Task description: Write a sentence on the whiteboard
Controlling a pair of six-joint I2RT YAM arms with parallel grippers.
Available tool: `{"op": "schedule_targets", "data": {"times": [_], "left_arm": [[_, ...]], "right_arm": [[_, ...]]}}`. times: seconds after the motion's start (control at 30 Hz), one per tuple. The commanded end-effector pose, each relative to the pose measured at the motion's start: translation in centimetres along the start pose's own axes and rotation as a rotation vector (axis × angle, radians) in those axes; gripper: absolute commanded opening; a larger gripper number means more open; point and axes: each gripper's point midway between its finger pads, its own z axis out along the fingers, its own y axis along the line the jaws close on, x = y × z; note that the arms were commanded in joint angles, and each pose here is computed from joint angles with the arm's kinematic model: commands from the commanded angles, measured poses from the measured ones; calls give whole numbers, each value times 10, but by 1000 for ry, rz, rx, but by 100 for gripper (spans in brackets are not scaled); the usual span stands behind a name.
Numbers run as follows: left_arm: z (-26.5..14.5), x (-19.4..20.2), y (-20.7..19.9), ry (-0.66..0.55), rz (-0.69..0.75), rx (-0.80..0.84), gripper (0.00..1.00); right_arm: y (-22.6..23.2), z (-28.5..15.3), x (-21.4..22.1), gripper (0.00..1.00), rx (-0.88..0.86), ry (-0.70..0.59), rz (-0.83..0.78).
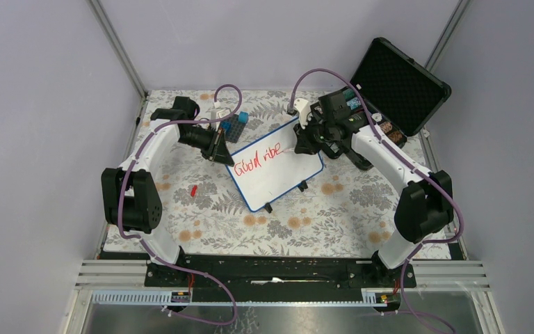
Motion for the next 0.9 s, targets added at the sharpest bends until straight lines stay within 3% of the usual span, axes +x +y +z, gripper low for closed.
{"op": "schedule_targets", "data": {"times": [0.0,0.2,0.87], "left_arm": [[3,-3,4,7,44,-27,0],[2,-4,4,3,46,-25,0],[2,-3,4,4,48,-28,0]], "right_arm": [[-1,-25,-32,0,33,-86,-61],[-6,-41,-42,0,51,-129,-49],[-25,-19,-37,0,49,-107,-5]]}}
